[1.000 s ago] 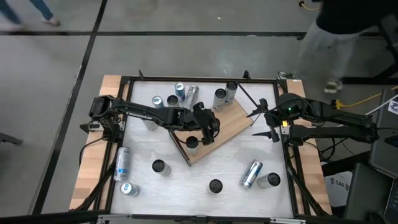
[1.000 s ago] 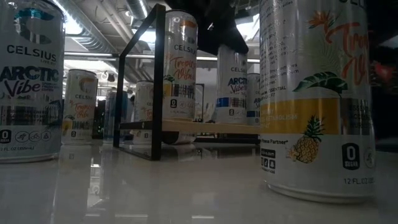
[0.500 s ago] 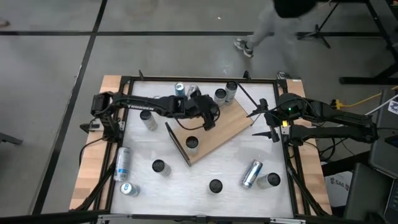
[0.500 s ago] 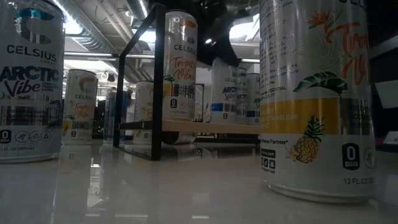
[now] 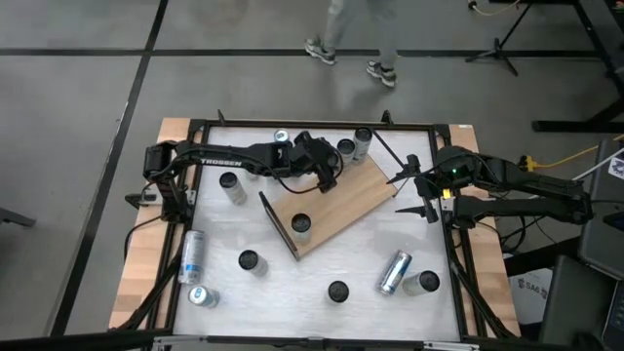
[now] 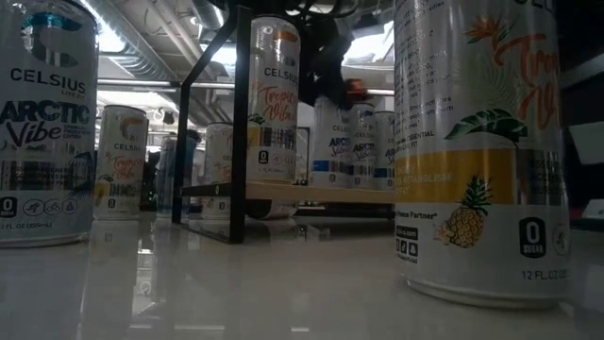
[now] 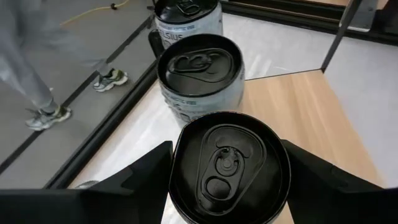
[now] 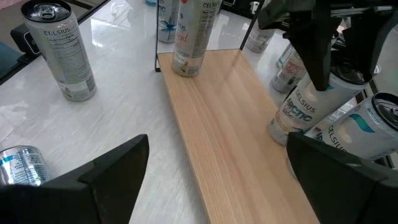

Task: Place canned beverage on shelf
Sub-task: Put the white blue soda can on the shelf

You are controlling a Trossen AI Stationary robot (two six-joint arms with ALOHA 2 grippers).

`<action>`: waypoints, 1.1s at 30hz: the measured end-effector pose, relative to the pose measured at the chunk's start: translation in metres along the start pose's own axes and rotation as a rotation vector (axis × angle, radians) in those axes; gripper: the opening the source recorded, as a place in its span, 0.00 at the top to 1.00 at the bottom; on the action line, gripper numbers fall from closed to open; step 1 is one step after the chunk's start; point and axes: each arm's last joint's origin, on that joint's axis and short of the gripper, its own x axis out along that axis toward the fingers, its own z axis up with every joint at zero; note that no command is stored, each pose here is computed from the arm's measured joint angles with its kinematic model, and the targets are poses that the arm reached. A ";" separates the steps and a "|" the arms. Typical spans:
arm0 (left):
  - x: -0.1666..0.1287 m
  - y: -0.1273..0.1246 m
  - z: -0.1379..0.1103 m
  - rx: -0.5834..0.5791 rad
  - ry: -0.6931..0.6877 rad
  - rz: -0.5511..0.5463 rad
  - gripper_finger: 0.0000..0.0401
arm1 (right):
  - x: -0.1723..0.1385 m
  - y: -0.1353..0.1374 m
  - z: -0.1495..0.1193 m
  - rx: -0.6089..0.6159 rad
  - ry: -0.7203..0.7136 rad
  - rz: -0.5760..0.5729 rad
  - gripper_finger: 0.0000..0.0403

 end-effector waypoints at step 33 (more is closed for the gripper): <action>0.000 -0.001 0.000 -0.035 0.002 0.002 0.32 | 0.000 0.000 0.000 0.000 0.000 0.000 0.08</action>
